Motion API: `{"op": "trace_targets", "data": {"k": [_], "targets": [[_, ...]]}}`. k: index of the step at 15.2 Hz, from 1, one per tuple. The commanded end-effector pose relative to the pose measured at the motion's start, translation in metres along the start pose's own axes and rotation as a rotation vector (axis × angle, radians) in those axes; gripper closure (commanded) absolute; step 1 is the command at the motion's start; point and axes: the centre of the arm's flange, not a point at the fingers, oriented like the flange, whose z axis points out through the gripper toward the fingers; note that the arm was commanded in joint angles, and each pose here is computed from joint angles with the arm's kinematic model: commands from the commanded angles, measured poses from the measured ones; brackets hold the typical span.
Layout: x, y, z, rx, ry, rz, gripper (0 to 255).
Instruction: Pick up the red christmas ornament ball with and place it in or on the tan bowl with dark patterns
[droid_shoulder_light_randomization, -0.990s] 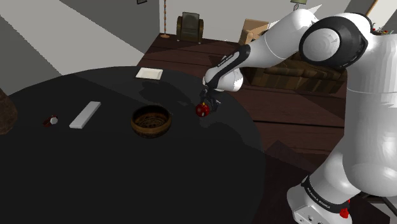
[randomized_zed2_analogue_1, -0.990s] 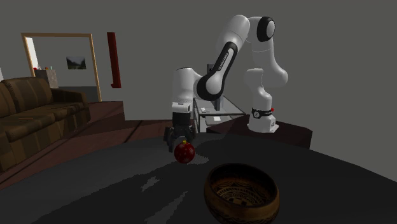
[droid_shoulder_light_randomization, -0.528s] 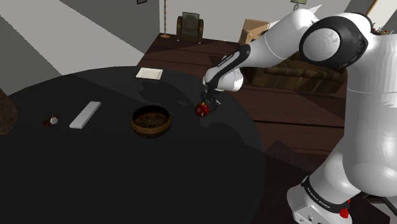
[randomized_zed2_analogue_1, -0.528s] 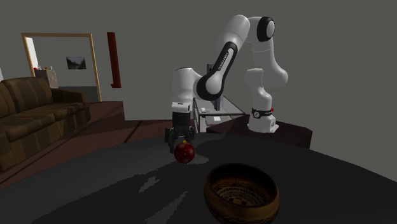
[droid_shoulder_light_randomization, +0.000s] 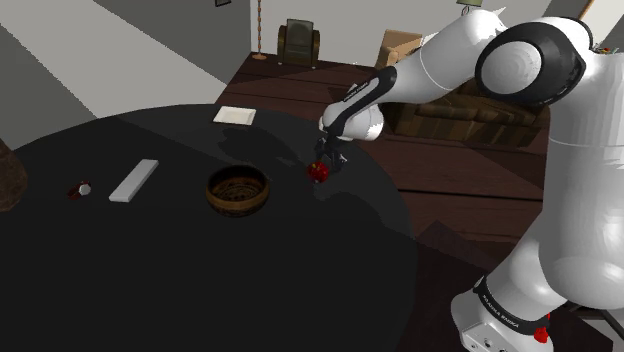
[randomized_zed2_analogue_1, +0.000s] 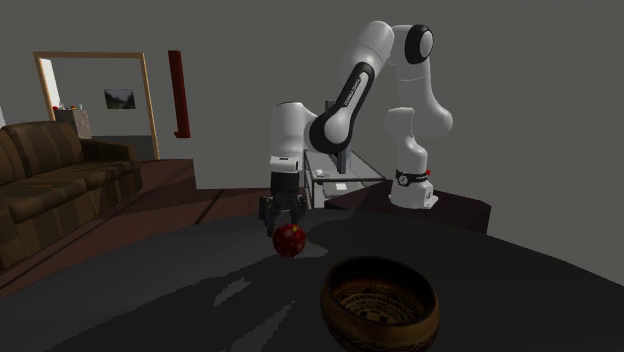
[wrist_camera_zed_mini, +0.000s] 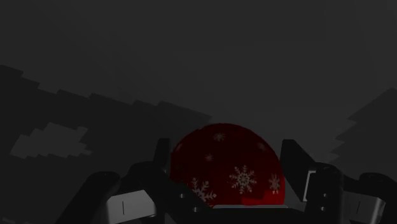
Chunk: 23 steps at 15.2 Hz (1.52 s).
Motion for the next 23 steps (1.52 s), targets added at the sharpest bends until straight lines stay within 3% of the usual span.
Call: {"op": "trace_targets", "data": {"k": [1,23], "targets": [[0.001,0.001,-0.009,0.000,0.000,0.000,255],[0.015,0.024,-0.122,0.000,0.000,0.000,255]]}}
